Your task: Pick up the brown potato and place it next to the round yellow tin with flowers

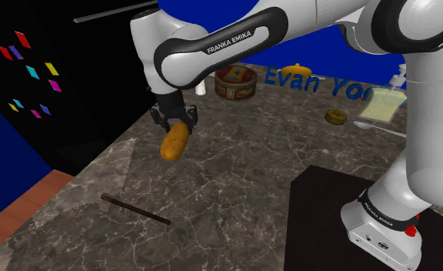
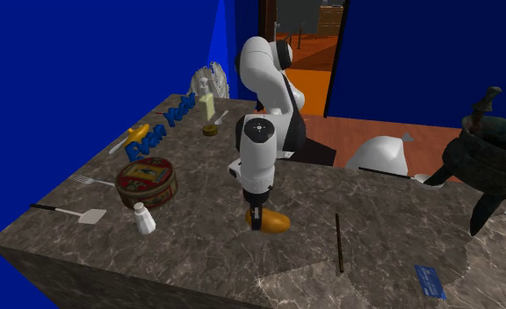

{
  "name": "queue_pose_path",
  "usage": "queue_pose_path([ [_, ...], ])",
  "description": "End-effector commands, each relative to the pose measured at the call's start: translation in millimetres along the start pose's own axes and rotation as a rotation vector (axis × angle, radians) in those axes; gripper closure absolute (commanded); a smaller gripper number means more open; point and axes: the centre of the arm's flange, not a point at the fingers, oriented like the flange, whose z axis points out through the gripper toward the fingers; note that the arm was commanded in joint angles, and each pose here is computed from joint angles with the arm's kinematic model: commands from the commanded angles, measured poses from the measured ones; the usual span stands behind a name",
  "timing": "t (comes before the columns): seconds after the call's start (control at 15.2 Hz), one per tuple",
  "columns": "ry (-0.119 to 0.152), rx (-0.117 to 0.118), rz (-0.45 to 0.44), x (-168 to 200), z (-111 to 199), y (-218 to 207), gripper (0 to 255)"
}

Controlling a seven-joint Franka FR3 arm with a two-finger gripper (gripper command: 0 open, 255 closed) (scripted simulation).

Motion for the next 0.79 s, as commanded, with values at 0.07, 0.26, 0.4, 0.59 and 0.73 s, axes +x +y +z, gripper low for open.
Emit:
queue_pose_path([
  [0.07,0.000,0.000,0.000,-0.5,-15.0,1.8,255],
  [0.26,0.000,0.000,0.000,-0.2,-30.7,3.3,255],
  [0.4,0.000,0.000,0.000,0.0,-41.2,4.3,255],
  [0.59,0.000,0.000,0.000,0.3,-57.0,5.8,255],
  [0.73,0.000,0.000,0.000,0.5,-67.5,6.7,255],
])
